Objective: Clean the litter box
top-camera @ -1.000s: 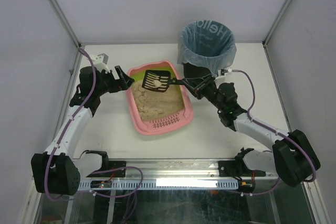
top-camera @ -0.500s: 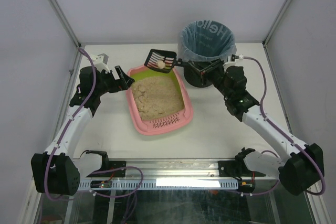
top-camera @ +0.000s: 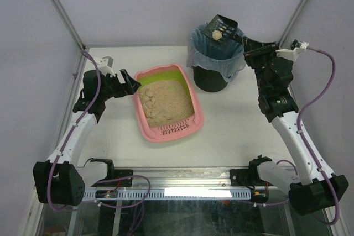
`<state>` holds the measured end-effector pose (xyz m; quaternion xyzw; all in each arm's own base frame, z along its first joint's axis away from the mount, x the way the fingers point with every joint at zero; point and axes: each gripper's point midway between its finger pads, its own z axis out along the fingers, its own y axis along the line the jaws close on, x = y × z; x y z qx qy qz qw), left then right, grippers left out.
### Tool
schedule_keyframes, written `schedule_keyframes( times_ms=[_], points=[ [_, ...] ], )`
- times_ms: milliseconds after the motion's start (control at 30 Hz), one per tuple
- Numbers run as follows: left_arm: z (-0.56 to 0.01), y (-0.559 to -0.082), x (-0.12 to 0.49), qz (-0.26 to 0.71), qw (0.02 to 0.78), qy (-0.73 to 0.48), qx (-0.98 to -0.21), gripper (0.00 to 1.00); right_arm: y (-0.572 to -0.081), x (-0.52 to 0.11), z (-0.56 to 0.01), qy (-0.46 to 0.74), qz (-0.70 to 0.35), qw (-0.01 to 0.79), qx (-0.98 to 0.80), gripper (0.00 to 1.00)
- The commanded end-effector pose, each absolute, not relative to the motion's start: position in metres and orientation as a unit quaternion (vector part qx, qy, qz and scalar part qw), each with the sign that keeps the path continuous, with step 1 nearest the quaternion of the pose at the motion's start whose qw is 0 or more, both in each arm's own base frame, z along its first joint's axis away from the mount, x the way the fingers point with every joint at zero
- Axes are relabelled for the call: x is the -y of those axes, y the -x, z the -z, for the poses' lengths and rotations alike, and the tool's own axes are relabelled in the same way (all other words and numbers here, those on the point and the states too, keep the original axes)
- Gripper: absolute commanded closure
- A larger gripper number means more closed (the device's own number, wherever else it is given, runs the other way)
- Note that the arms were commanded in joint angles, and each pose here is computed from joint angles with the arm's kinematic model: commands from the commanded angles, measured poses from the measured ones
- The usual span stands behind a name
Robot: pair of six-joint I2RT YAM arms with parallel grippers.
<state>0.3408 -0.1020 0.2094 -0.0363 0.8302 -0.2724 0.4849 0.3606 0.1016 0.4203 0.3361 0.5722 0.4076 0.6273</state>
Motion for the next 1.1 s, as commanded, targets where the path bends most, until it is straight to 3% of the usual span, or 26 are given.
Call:
schedule_keyframes(
  times_ms=[0, 200, 500, 533, 567, 1067],
  points=[
    [-0.230, -0.344, 0.099, 0.276, 0.512, 0.038, -0.813, 0.10, -0.369, -0.068, -0.453, -0.264, -0.283, 0.734, -0.558, 1.00],
    [-0.230, -0.344, 0.100, 0.280, 0.510, 0.038, -0.813, 0.10, -0.371, -0.065, -0.461, -0.249, -0.293, 0.768, -0.513, 1.00],
    [-0.230, -0.344, 0.100, 0.283, 0.508, 0.038, -0.813, 0.10, -0.401, -0.074, -0.433, -0.256, -0.258, 0.725, -0.585, 1.00],
    [-0.229, -0.344, 0.100, 0.283, 0.507, 0.039, -0.813, 0.10, -0.393, -0.120, -0.420, 0.089, -0.149, 0.748, -0.641, 1.00],
    [-0.229, -0.344, 0.099, 0.282, 0.507, 0.040, -0.813, 0.10, -0.391, -0.133, -0.417, 0.195, -0.119, 0.743, -0.629, 1.00],
    [-0.227, -0.345, 0.098, 0.283, 0.504, 0.043, -0.815, 0.10, -0.397, -0.128, -0.429, 0.236, -0.068, 0.743, -0.623, 1.00]
  ],
)
